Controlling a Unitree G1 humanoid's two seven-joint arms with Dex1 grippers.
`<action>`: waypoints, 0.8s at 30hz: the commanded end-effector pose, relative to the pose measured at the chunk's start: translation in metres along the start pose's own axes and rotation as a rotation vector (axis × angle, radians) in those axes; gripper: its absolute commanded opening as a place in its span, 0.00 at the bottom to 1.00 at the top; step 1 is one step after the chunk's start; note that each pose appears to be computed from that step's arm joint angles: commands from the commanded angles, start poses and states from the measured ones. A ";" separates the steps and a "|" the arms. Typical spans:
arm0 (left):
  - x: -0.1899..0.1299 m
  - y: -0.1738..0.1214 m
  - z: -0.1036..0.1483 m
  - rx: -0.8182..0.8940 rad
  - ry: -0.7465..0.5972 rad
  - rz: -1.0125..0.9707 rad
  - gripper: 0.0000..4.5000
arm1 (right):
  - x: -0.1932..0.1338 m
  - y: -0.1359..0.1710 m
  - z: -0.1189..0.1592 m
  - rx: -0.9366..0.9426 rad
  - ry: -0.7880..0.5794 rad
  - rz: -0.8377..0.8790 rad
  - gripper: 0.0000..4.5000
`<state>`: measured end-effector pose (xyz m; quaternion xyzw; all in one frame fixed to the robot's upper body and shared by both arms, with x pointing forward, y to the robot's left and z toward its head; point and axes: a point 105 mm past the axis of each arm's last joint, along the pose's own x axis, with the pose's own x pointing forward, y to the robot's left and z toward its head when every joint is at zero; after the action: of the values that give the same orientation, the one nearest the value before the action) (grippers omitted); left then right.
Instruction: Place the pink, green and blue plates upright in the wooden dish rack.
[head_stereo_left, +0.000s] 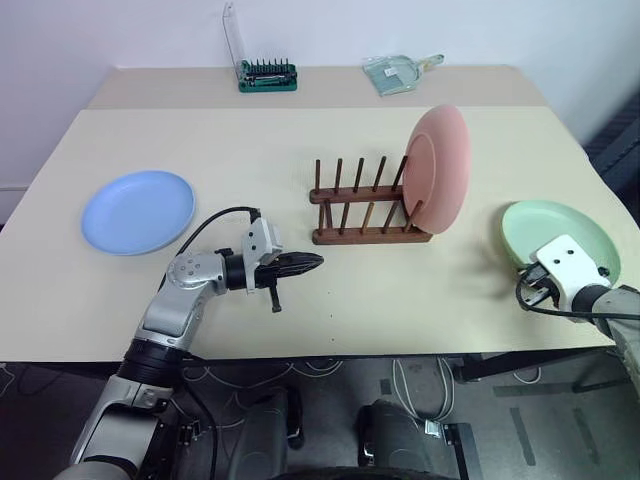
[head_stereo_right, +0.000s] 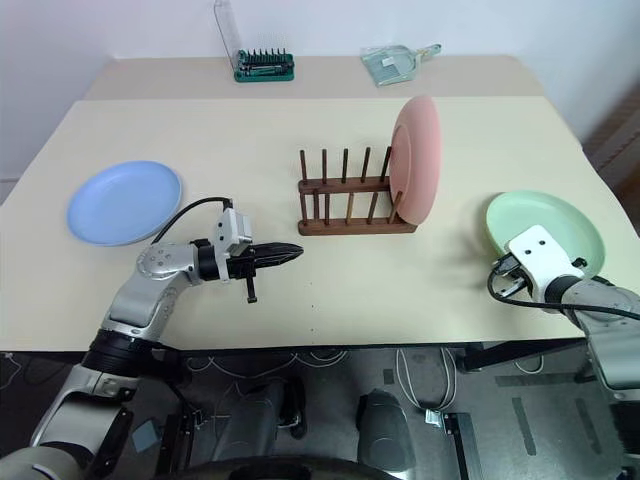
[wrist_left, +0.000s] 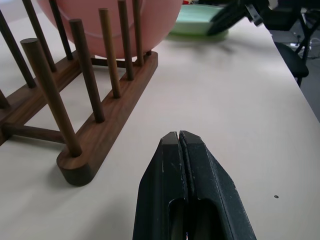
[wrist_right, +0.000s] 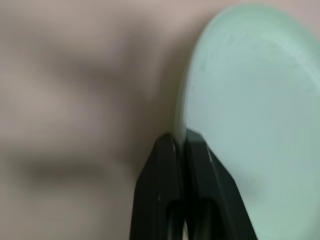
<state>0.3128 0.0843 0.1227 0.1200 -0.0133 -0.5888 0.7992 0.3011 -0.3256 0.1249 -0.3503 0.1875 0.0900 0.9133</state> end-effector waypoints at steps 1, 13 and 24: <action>0.000 -0.001 0.002 0.020 -0.013 -0.005 0.00 | -0.003 -0.041 0.038 -0.219 -0.119 -0.236 0.00; 0.002 -0.001 -0.005 0.018 -0.015 -0.007 0.00 | -0.070 -0.061 0.223 -0.264 -0.878 -0.394 0.00; 0.003 -0.002 -0.006 0.015 -0.022 0.004 0.00 | -0.126 0.035 0.278 0.272 -1.207 0.551 0.00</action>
<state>0.3138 0.0829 0.1108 0.1153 -0.0128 -0.5891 0.7997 0.2723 -0.1222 0.3388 -0.0895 -0.2566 0.4342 0.8588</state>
